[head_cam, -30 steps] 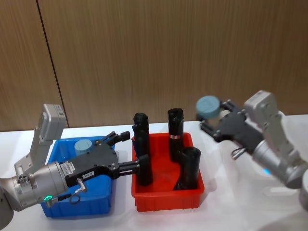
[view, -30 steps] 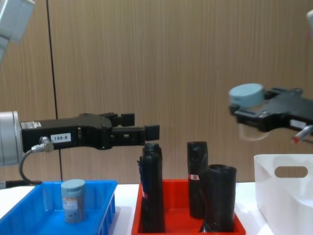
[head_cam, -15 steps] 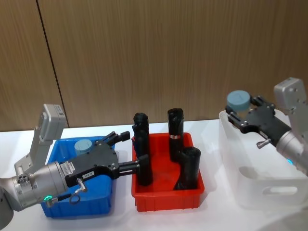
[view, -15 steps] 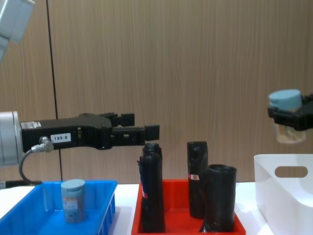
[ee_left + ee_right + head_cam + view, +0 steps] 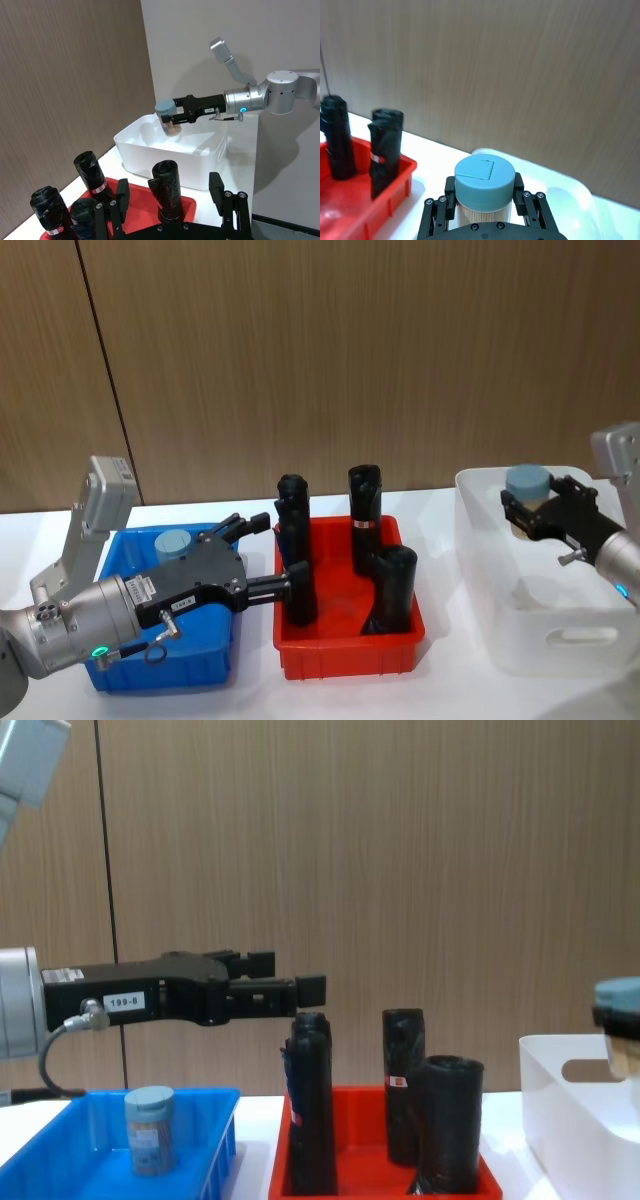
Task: Pick the cotton swabs from the blue box and place them into the white box.
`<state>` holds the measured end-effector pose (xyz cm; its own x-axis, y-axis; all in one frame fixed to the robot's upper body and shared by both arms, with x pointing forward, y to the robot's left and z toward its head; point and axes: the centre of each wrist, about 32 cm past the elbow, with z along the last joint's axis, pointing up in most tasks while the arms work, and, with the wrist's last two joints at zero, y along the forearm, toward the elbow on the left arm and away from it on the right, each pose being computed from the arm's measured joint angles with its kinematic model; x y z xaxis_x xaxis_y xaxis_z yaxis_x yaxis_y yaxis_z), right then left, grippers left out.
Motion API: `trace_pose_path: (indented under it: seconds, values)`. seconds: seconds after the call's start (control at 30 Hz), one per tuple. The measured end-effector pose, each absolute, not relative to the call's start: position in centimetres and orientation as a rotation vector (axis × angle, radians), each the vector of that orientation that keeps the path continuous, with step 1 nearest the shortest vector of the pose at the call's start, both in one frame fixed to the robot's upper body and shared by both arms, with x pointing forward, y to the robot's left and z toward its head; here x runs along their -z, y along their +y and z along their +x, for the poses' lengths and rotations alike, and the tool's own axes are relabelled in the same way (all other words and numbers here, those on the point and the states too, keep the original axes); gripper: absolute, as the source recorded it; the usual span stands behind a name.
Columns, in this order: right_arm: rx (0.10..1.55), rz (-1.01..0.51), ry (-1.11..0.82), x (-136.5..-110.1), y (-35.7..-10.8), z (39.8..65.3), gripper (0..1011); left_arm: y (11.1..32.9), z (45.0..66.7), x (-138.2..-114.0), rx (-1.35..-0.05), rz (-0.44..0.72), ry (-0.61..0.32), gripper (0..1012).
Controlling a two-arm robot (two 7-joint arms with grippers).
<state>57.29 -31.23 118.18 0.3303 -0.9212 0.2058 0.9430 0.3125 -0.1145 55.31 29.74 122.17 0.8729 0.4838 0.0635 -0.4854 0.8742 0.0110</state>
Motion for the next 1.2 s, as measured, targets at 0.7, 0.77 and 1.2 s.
trace_pose_path:
  seconds: [0.7, 0.77, 1.2]
  values:
    - [1.285, -0.264, -0.028, -116.4, -32.6, 57.7, 1001, 29.7, 55.3, -122.2, -0.509, 0.027, -0.06, 1004]
    - [1.285, -0.262, -0.029, -116.4, -32.5, 57.6, 1001, 29.7, 55.3, -122.1, -0.515, 0.029, -0.06, 1004]
    - [1.275, -0.212, -0.054, -116.4, -30.6, 55.3, 1002, 27.9, 54.4, -121.7, -0.613, 0.053, -0.085, 1004]
